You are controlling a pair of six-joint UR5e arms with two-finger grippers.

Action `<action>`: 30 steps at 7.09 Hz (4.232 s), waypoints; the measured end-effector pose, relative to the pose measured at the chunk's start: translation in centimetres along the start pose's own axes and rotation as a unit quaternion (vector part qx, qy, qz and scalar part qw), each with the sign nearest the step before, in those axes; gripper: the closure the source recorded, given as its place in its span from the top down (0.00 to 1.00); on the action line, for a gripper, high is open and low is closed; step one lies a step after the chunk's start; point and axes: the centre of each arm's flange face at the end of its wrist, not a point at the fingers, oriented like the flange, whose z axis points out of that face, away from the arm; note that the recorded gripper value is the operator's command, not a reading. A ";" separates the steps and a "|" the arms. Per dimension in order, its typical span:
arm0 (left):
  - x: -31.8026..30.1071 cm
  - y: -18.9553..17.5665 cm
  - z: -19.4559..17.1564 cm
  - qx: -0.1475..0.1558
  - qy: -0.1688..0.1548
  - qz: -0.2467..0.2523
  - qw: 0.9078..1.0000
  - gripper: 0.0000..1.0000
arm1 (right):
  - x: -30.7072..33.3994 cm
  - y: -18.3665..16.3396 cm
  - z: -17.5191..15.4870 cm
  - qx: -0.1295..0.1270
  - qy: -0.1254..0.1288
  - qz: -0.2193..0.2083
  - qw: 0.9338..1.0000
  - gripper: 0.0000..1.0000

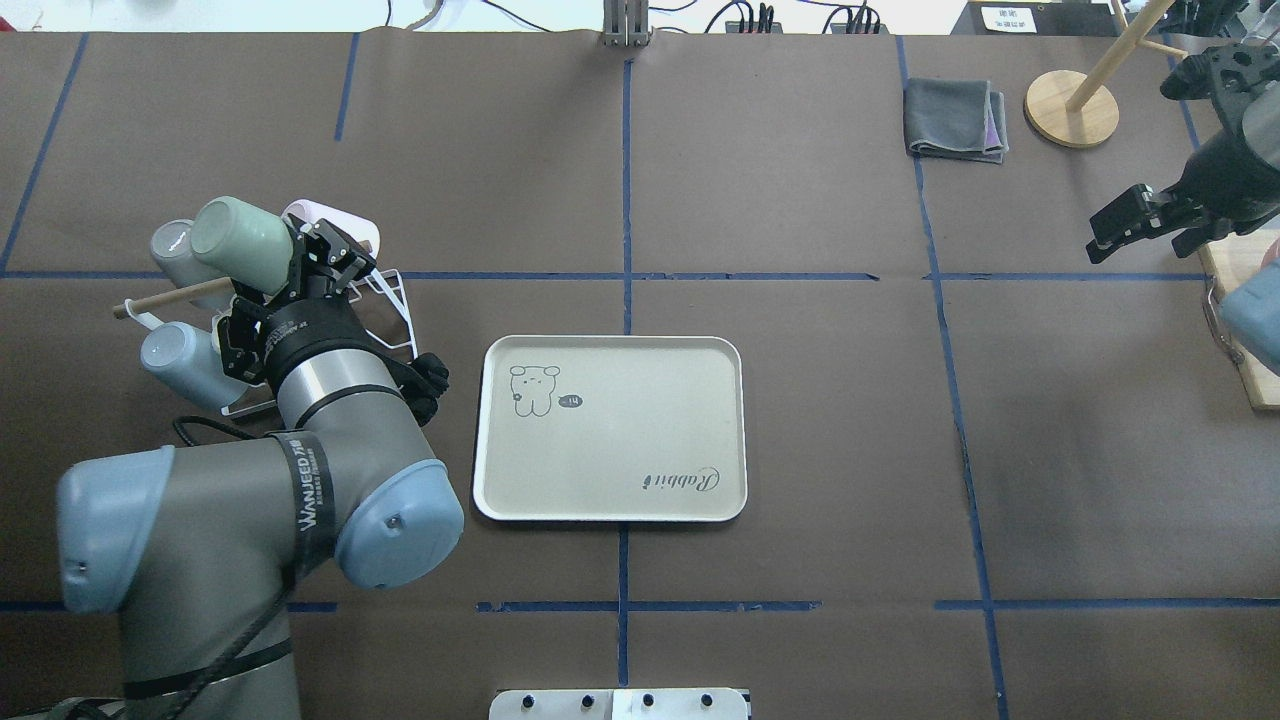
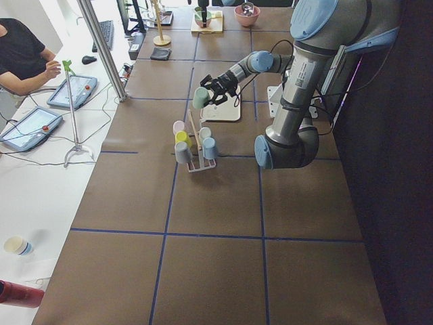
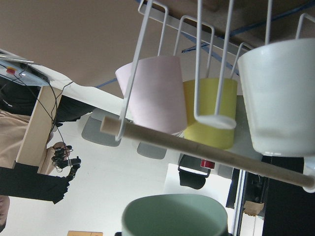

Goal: Pick up and place green cup on tray

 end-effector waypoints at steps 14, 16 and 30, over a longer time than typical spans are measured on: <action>-2.9 -11.6 0.7 0.525 0.133 -0.736 0.405 0.40 | 10.9 -2.5 -2.9 0.009 -0.014 -0.015 1.000 1.00; 1.1 -15.5 3.3 0.554 0.122 -0.743 0.354 0.40 | 16.6 -2.0 -3.1 0.004 -0.036 -0.015 0.999 1.00; 3.3 -21.3 -0.7 0.548 0.125 -0.753 0.343 0.55 | 19.9 -1.1 -3.1 0.003 -0.044 -0.007 0.999 1.00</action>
